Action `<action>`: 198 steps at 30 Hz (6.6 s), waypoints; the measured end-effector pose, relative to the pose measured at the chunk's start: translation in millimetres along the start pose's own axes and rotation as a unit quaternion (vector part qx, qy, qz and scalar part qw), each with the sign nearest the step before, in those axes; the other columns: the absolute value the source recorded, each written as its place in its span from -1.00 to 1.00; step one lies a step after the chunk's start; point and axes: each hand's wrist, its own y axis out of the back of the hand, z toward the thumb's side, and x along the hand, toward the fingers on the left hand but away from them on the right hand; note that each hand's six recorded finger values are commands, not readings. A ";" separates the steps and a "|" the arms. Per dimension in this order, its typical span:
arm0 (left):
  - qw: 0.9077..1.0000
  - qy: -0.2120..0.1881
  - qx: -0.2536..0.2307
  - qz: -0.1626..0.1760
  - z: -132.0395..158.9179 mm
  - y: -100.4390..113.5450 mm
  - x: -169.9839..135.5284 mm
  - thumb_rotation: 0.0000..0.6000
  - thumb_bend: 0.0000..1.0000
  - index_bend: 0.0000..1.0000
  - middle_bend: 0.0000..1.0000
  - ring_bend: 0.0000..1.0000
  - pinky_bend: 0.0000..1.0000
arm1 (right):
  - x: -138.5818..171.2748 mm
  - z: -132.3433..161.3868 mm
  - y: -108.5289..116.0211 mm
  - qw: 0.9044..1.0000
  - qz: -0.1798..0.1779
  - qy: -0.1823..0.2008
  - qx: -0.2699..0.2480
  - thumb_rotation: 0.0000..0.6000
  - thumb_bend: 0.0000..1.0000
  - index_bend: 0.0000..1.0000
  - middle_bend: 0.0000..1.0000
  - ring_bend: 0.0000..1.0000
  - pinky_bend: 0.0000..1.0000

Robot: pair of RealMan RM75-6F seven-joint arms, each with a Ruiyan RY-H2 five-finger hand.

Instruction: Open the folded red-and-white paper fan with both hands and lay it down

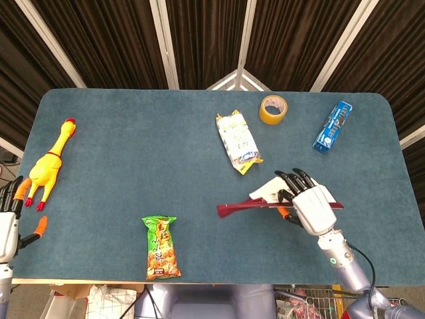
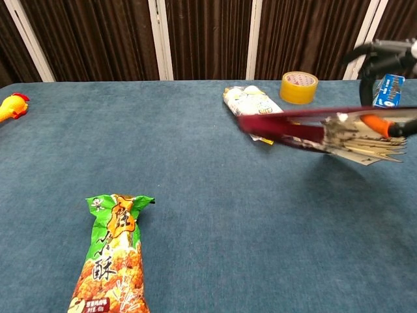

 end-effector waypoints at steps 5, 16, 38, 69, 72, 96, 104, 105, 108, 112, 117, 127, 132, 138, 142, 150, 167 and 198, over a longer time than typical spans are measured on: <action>1.000 -0.001 0.001 -0.004 0.2 -2.3 1.4 1.00 -0.04 -0.90 -1.00 -1.00 -1.00 | -33.7 0.6 20.9 1.000 -0.004 0.008 -0.002 1.00 -0.02 0.94 -0.56 -0.46 -0.60; 1.000 -0.009 -0.018 -0.017 2.9 -11.3 9.3 1.00 -0.12 -0.89 -1.00 -1.00 -1.00 | -85.5 13.9 57.1 0.999 -0.009 0.025 -0.021 1.00 -0.02 1.00 -0.56 -0.46 -0.60; 0.986 -0.071 -0.140 -0.059 31.9 -51.7 43.8 1.00 -0.31 -0.86 -1.00 -1.00 -1.00 | -170.0 102.6 74.5 0.994 0.001 0.072 -0.077 1.00 -0.01 1.00 -0.56 -0.46 -0.60; 0.915 -0.124 -0.347 -0.163 128.1 -109.2 64.0 1.00 -0.32 -0.41 -1.00 -1.00 -1.00 | -183.7 214.4 95.6 0.987 -0.009 0.125 -0.100 1.00 0.01 1.00 -0.56 -0.46 -0.58; 0.906 -0.125 -0.368 -0.170 136.2 -115.0 64.8 1.00 -0.31 -0.38 -1.00 -1.00 -1.00 | -182.1 214.8 96.3 0.987 -0.009 0.123 -0.102 1.00 0.01 1.00 -0.56 -0.46 -0.57; 0.893 -0.135 -0.405 -0.139 170.9 -131.7 86.3 1.00 0.10 0.12 -0.55 -1.00 -0.81 | -169.2 195.3 110.9 0.988 -0.014 0.113 -0.102 1.00 0.01 1.00 -0.56 -0.46 -0.56; 0.906 -0.130 -0.389 -0.109 162.1 -124.1 97.8 1.00 0.11 0.18 -0.53 -1.00 -0.81 | -166.7 182.0 116.4 0.990 -0.018 0.101 -0.101 1.00 0.01 1.00 -0.56 -0.46 -0.56; 0.908 -0.130 -0.384 -0.106 159.9 -123.0 99.4 1.00 0.11 0.18 -0.53 -1.00 -0.81 | -166.7 179.6 116.9 0.990 -0.018 0.099 -0.100 1.00 0.01 1.00 -0.56 -0.46 -0.56; 0.915 -0.135 -0.369 -0.096 154.1 -120.3 102.4 1.00 0.11 0.18 -0.53 -1.00 -0.81 | -166.9 171.2 117.9 0.991 -0.018 0.089 -0.097 1.00 0.01 1.00 -0.56 -0.46 -0.56; 0.925 -0.145 -0.344 -0.073 143.8 -113.7 106.2 1.00 0.10 0.19 -0.54 -1.00 -0.81 | -166.7 154.6 121.0 0.994 -0.021 0.074 -0.080 1.00 0.01 1.00 -0.56 -0.46 -0.56; 0.930 -0.149 -0.333 -0.032 124.9 -99.6 112.8 1.00 0.09 0.18 -0.55 -1.00 -0.81 | -163.8 131.0 125.4 0.996 -0.025 0.055 -0.069 1.00 0.01 1.00 -0.56 -0.46 -0.56; 0.941 -0.176 -0.283 0.060 101.5 -60.9 121.5 1.00 0.08 0.18 -0.54 -1.00 -0.81 | -158.2 97.5 123.5 0.997 -0.028 0.029 -0.060 1.00 0.01 1.00 -0.56 -0.46 -0.56; 0.944 -0.197 -0.247 0.098 97.9 -47.5 122.9 1.00 0.04 0.17 -0.54 -1.00 -0.81 | -153.4 81.6 121.6 0.997 -0.034 0.018 -0.066 1.00 0.01 1.00 -0.56 -0.46 -0.56; 0.942 -0.229 -0.202 0.139 103.3 -40.6 119.8 1.00 0.04 0.15 -0.54 -1.00 -0.81 | -144.1 67.9 111.1 0.998 -0.033 0.020 -0.051 1.00 0.01 1.00 -0.56 -0.46 -0.56; 0.941 -0.246 -0.174 0.156 110.3 -42.2 118.7 1.00 0.04 0.15 -0.54 -1.00 -0.81 | -137.6 57.5 97.6 0.999 -0.027 0.019 -0.035 1.00 0.01 1.00 -0.56 -0.46 -0.56; 0.934 -0.276 -0.136 0.181 129.9 -50.9 115.6 1.00 0.04 0.14 -0.57 -1.00 -0.81 | -126.5 43.0 73.2 0.999 -0.042 0.023 -0.003 1.00 0.01 1.00 -0.56 -0.46 -0.56; 0.933 -0.300 -0.071 0.187 148.4 -70.1 120.5 1.00 -0.03 0.13 -0.58 -1.00 -0.81 | -104.2 -6.0 14.7 0.999 -0.029 -0.016 0.030 1.00 0.02 1.00 -0.56 -0.46 -0.56; 0.936 -0.309 -0.133 0.103 120.0 -63.8 76.7 1.00 -0.19 -0.95 -1.00 -1.00 -1.00 | -60.9 -56.3 -22.8 0.984 0.137 -0.096 0.064 1.00 -0.40 -1.00 -0.87 -0.68 -0.72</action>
